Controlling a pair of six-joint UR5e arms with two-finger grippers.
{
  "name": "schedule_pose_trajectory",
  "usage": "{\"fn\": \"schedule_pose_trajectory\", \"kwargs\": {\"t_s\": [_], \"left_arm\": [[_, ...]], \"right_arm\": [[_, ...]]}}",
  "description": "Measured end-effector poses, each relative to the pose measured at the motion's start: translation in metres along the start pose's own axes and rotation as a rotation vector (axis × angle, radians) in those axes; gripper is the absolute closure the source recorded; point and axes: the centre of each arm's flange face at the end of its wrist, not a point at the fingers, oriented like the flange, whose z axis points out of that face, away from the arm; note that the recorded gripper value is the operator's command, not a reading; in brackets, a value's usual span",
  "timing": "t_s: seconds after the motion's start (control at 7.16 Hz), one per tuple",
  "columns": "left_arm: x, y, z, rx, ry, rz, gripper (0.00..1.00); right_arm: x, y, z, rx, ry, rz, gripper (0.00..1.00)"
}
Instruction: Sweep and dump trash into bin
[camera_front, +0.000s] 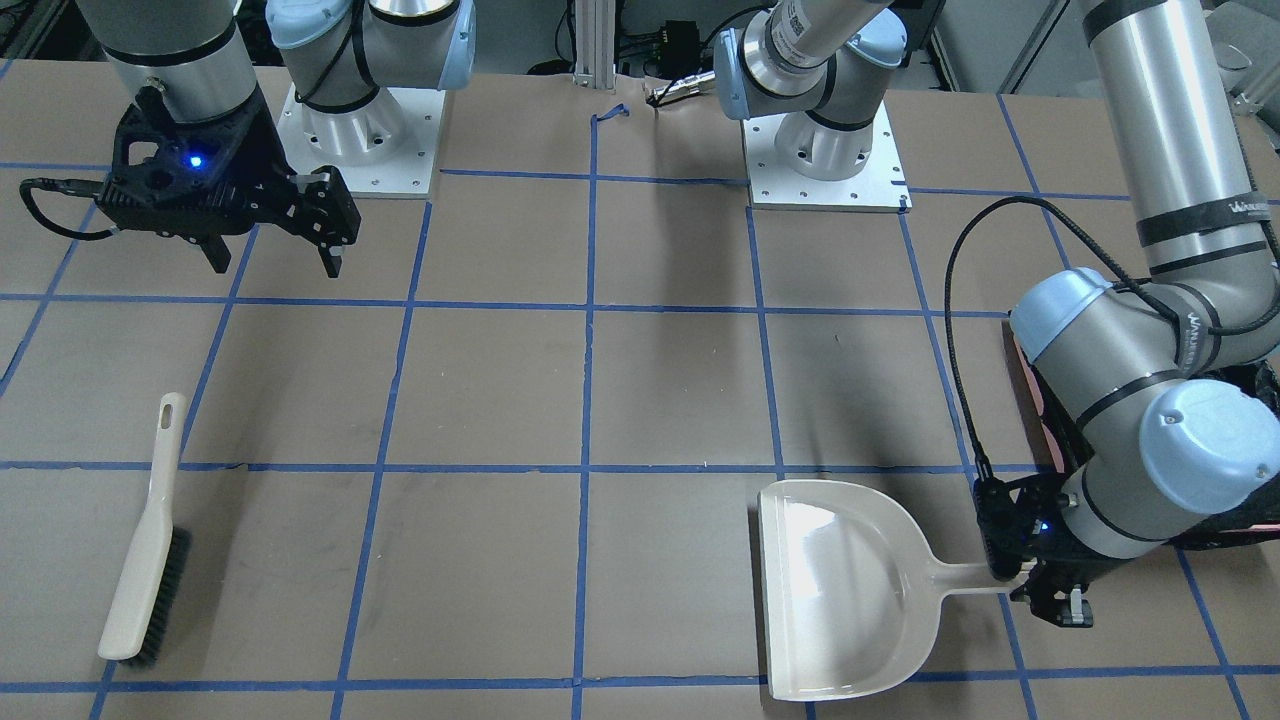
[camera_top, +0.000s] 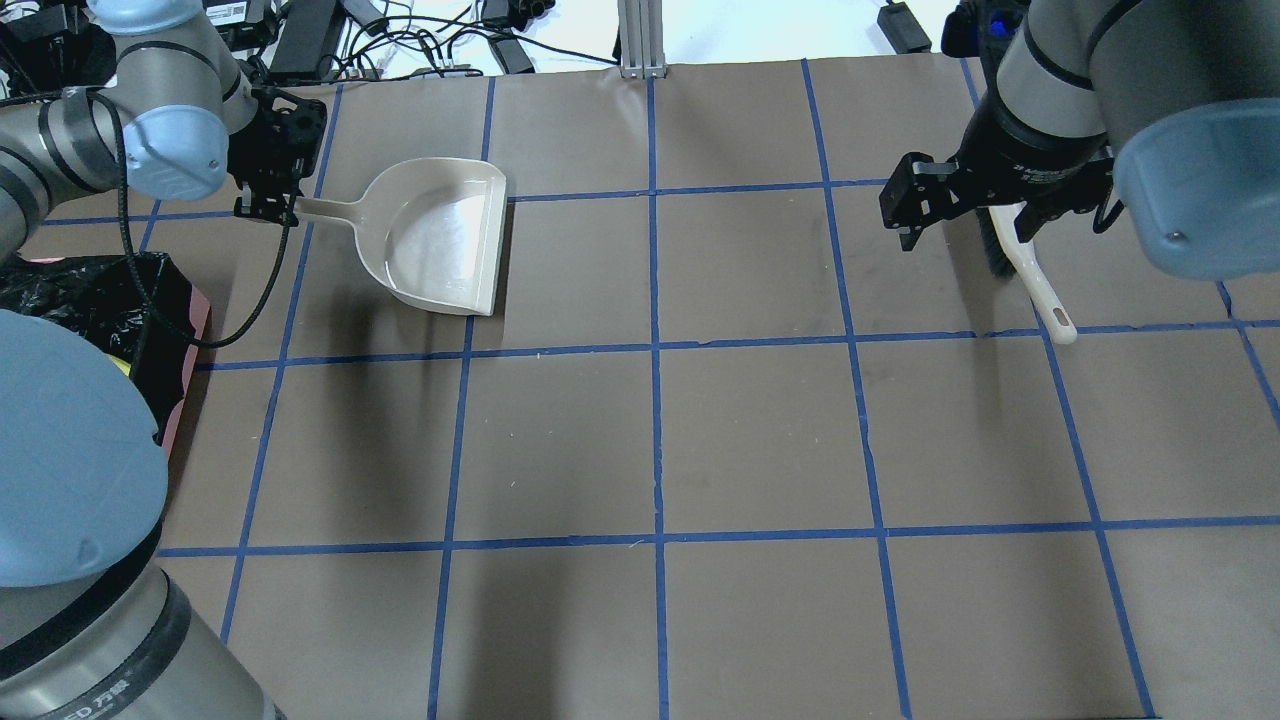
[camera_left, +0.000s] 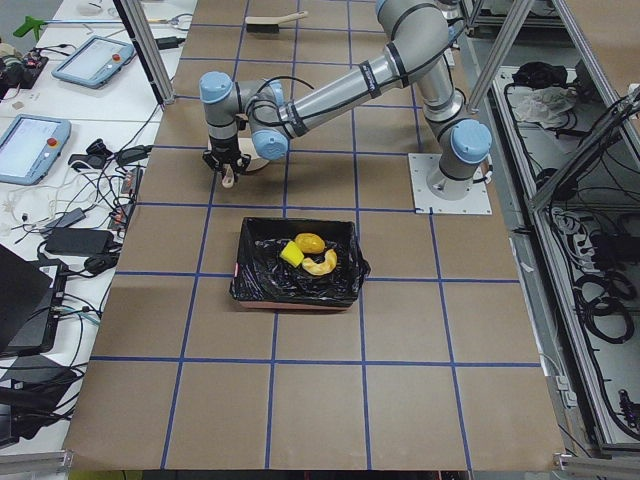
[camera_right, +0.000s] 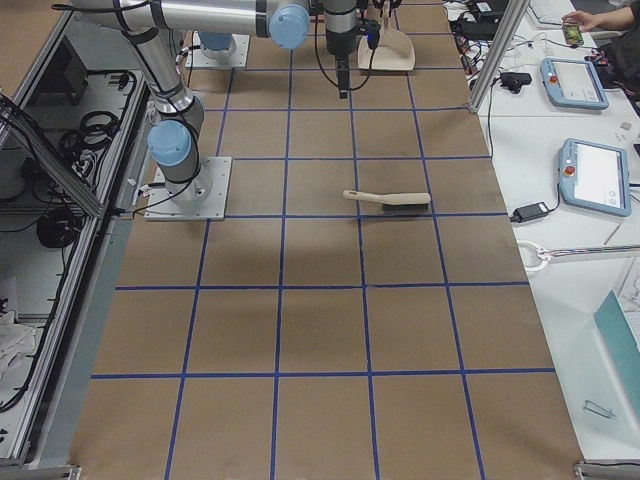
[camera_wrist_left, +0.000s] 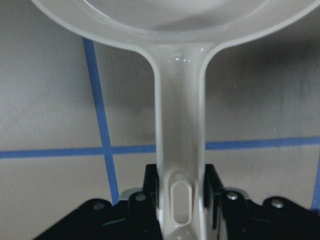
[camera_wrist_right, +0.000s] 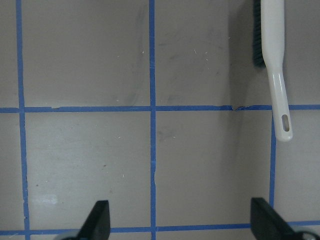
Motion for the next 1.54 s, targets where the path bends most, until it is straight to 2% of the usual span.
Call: {"fn": "schedule_pose_trajectory", "kwargs": {"t_s": [0.28,0.84,0.98,1.26,1.54], "left_arm": [[0.002,-0.015,-0.003,-0.001,-0.002,0.022,1.0],[0.013,-0.017,0.008,-0.004,0.012,0.028,1.0],[0.013,-0.015,0.009,-0.008,0.013,0.026,0.53],[0.014,-0.014,0.011,-0.008,0.021,0.022,0.41],[0.015,-0.013,0.006,-0.009,0.022,0.016,0.37]], "right_arm": [[-0.001,0.003,-0.007,-0.036,-0.009,-0.004,0.0],[-0.011,0.006,-0.004,-0.068,-0.011,-0.024,0.0],[-0.011,0.006,-0.003,-0.07,-0.008,-0.023,0.0],[-0.011,0.007,-0.002,-0.072,-0.006,-0.023,0.0],[-0.011,0.007,0.0,-0.076,-0.001,-0.029,0.0]]}}
